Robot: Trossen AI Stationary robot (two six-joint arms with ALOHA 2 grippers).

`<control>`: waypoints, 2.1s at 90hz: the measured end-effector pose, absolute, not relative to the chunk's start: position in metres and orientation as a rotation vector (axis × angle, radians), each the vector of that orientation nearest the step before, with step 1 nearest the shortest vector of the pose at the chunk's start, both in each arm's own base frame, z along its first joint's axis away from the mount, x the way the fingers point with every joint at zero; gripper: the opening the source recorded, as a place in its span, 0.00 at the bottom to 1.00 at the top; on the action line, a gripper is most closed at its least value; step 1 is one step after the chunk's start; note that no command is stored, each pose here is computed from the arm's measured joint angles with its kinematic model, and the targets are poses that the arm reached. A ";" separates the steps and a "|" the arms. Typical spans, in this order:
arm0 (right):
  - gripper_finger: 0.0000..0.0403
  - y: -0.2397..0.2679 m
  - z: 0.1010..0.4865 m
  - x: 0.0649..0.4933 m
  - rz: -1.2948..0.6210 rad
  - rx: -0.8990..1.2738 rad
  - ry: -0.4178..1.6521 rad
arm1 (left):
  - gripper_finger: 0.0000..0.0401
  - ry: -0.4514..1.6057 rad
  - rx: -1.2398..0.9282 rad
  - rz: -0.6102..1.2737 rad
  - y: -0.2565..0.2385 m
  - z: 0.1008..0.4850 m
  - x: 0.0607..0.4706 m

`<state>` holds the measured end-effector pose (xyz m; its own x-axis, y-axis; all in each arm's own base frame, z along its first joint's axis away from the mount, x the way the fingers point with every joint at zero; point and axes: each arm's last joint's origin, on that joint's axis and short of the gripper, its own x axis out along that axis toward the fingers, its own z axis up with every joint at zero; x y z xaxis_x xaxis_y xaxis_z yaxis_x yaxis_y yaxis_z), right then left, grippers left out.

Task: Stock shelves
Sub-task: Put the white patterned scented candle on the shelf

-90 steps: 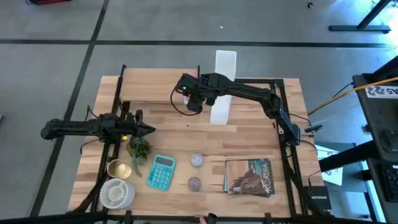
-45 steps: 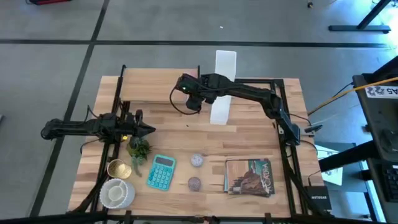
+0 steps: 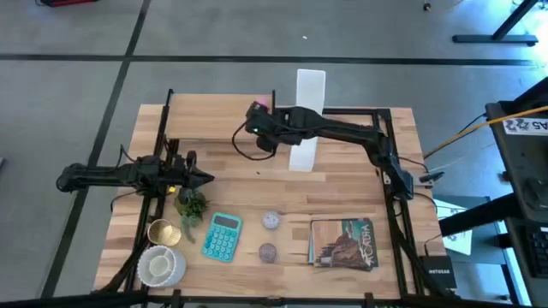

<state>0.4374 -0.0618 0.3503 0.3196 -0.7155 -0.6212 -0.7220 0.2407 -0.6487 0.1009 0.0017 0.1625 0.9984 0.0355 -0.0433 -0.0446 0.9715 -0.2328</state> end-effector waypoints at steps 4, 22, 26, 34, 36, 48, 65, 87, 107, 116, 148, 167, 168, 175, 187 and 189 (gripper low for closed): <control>0.65 -0.055 0.356 0.435 -0.096 -1.439 1.388 | 0.01 0.039 -0.236 0.040 0.002 0.163 0.101; 0.65 -0.023 0.377 0.418 -0.553 -1.179 1.282 | 0.01 0.039 -0.236 0.040 0.002 0.163 0.101; 0.65 -0.014 0.380 0.406 -0.540 -1.075 1.266 | 0.01 0.039 -0.236 0.040 0.002 0.163 0.101; 0.65 0.003 0.386 0.383 -0.409 -0.696 1.229 | 0.01 0.038 -0.236 0.040 0.002 0.163 0.101; 0.65 0.007 0.387 0.379 -0.375 -0.589 1.226 | 0.01 0.039 -0.236 0.040 0.002 0.163 0.101; 0.65 0.034 0.389 0.371 -0.223 -0.168 1.183 | 0.01 0.039 -0.236 0.040 0.002 0.163 0.101; 0.65 0.078 0.356 0.389 -0.100 -0.189 1.111 | 0.01 0.039 -0.236 0.040 0.002 0.163 0.101; 0.65 0.100 0.264 0.403 0.062 -0.061 1.158 | 0.01 0.039 -0.236 0.040 0.002 0.163 0.101; 0.66 0.104 0.215 0.403 0.171 0.054 1.138 | 0.01 0.039 -0.236 0.040 0.002 0.163 0.101; 0.72 0.107 0.213 0.405 0.206 0.020 1.091 | 0.01 0.039 -0.236 0.040 0.002 0.163 0.101; 0.99 0.112 0.174 0.417 0.166 -0.023 1.140 | 0.01 0.039 -0.236 0.040 0.002 0.163 0.101; 0.97 0.111 0.158 0.421 0.061 0.005 1.166 | 0.01 0.039 -0.236 0.040 0.002 0.163 0.101; 0.97 0.111 0.158 0.421 0.059 0.007 1.165 | 0.01 0.039 -0.236 0.040 0.002 0.163 0.101; 0.97 0.111 0.155 0.420 0.034 0.011 1.175 | 0.01 0.039 -0.236 0.040 0.002 0.163 0.101; 0.95 0.111 0.156 0.421 0.025 0.010 1.167 | 0.01 0.039 -0.236 0.040 0.002 0.163 0.101; 0.94 0.110 0.156 0.421 0.024 0.012 1.168 | 0.01 0.039 -0.236 0.040 0.002 0.163 0.101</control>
